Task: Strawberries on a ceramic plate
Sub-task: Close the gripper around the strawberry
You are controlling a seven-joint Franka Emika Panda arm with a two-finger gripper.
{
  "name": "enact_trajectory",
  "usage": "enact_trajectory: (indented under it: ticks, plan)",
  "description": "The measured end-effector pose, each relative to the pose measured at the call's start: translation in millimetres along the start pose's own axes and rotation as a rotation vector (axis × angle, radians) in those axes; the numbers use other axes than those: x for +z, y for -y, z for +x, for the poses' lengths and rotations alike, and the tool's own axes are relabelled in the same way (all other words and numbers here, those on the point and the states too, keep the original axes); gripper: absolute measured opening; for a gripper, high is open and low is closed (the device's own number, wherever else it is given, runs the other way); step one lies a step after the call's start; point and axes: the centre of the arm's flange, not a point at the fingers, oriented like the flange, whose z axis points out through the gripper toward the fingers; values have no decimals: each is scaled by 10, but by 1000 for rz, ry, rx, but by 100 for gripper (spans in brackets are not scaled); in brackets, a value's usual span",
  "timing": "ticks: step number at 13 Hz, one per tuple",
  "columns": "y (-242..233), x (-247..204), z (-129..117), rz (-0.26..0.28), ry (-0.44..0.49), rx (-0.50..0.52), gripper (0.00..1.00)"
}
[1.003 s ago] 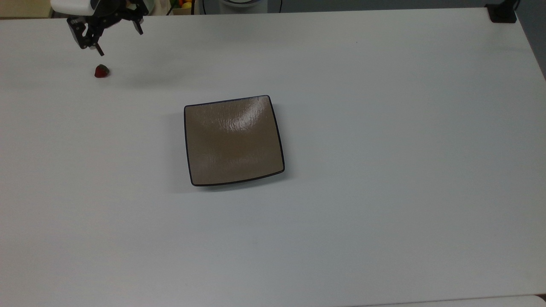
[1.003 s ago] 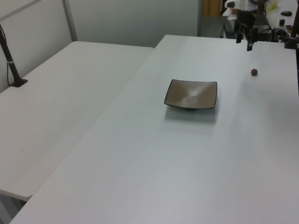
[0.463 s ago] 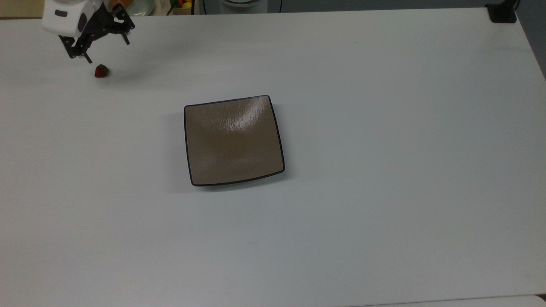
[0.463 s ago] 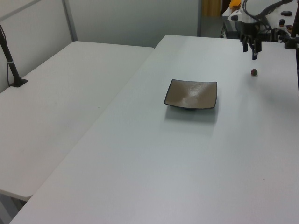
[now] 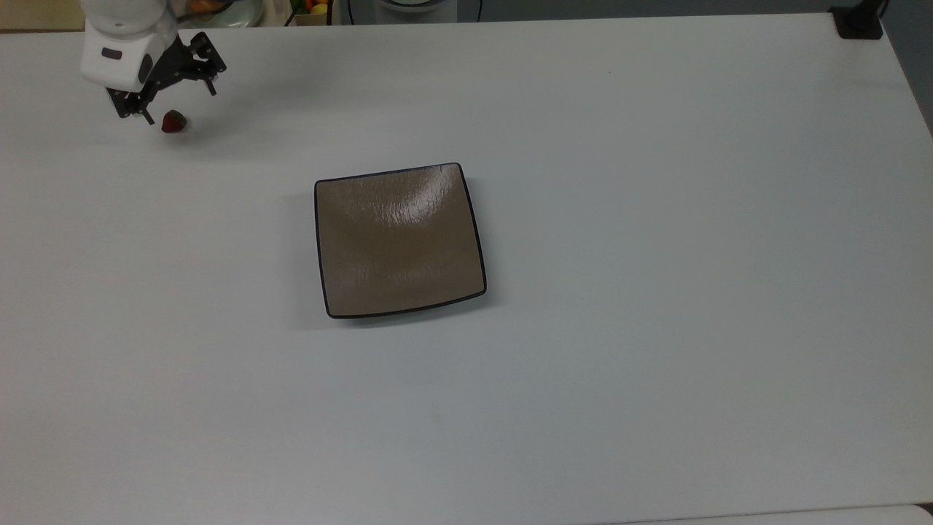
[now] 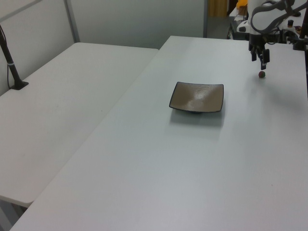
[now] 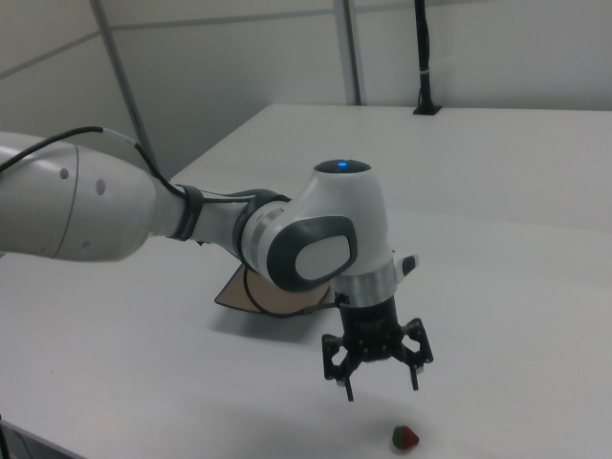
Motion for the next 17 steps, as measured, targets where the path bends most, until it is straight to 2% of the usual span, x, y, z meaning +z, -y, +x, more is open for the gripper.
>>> enact_trajectory:
  ticks: [3,6,9,10,11,13,15,17]
  plan:
    - [-48,166,-7,-19,15,-3,100]
    - [-93,473,-121,-58,64,-29,100]
    - [-99,617,-171,-53,76,-54,96]
    - [-95,641,-170,-49,80,-62,90]
    - [-93,657,-168,-47,82,-66,73]
    - [-92,666,-167,-46,84,-77,63]
    - [-93,663,-167,-46,83,-81,38]
    - [-94,660,-167,-46,83,-81,38]
